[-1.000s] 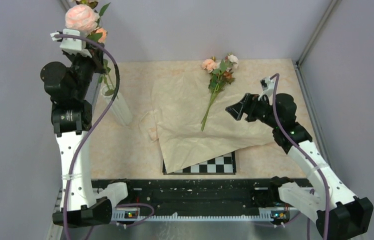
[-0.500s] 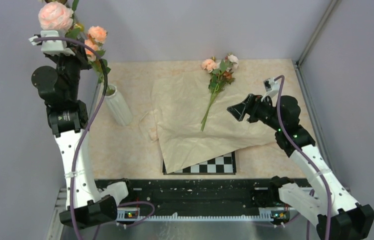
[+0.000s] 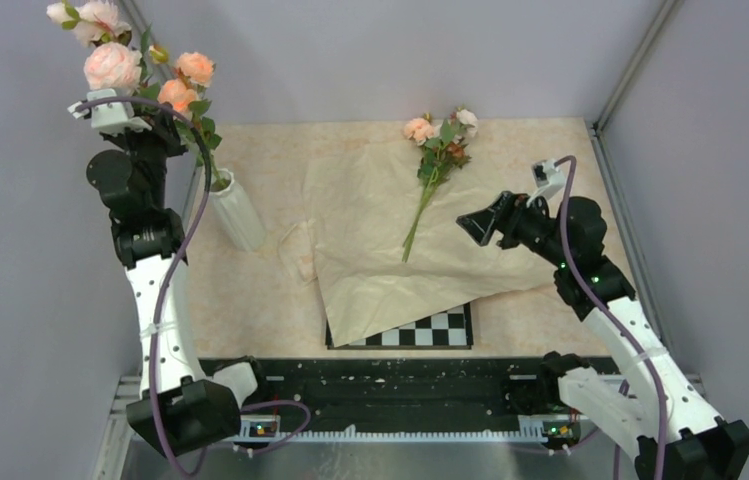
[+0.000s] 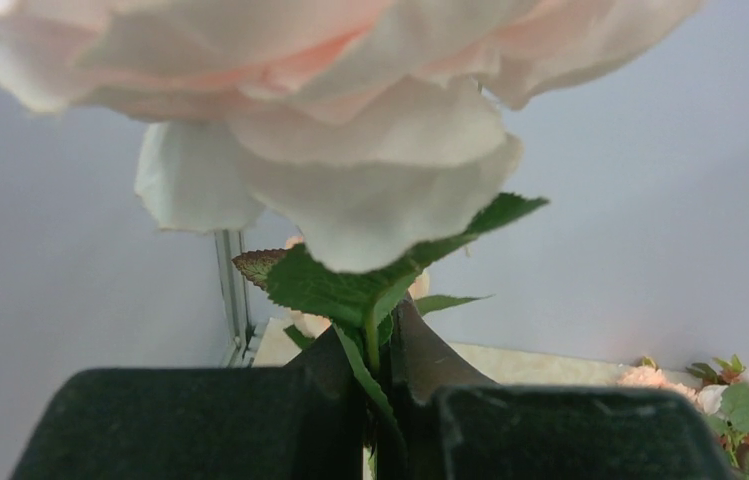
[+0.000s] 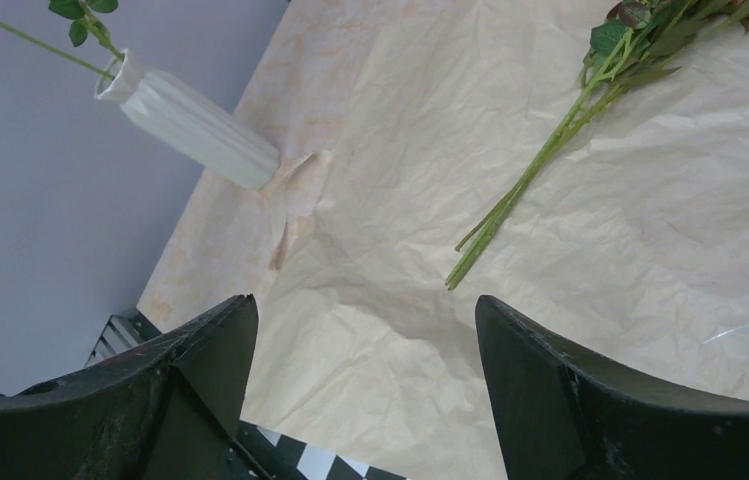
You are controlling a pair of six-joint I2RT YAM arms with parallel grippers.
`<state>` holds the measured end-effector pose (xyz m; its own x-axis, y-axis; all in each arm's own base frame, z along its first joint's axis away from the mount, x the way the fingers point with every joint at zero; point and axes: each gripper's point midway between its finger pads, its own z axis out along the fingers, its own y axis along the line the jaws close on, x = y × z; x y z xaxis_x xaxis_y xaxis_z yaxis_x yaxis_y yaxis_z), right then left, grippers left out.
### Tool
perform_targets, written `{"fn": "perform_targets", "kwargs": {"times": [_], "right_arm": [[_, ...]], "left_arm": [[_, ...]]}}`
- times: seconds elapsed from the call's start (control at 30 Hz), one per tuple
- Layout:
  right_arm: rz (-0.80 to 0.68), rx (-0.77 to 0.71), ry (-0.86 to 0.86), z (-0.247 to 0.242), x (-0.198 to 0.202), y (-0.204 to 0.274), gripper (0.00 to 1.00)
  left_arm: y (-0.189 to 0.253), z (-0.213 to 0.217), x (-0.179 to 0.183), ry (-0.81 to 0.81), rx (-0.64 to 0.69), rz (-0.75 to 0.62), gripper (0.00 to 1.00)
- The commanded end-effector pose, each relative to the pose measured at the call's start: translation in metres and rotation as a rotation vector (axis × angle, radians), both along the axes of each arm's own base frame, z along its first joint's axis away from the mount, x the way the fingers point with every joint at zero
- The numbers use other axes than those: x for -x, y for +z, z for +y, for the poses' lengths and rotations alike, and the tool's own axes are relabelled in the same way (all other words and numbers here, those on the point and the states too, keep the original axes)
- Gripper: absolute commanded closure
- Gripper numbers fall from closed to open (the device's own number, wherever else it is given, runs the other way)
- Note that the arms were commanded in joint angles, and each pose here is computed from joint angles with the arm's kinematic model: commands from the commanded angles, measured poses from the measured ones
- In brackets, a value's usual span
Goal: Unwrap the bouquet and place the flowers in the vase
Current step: Insert the fake flower into the vase.
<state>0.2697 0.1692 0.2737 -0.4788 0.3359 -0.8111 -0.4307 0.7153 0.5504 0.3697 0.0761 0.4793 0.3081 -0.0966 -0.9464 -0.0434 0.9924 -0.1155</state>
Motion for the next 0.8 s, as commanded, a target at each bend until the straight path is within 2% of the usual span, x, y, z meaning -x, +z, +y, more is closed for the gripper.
{"fn": "perform_targets", "kwargs": {"times": [0.0,0.77], "right_arm": [[-0.025,-0.019,-0.001,-0.003,0.005,0.006,0.18],[-0.003,-0.027,0.016,0.0,0.008,-0.006,0.19]], "left_arm": [[0.017,0.008,0.008,0.021,0.012,-0.113,1.0],[-0.104,0.027,-0.019,0.052,0.172,0.042,0.97]]}}
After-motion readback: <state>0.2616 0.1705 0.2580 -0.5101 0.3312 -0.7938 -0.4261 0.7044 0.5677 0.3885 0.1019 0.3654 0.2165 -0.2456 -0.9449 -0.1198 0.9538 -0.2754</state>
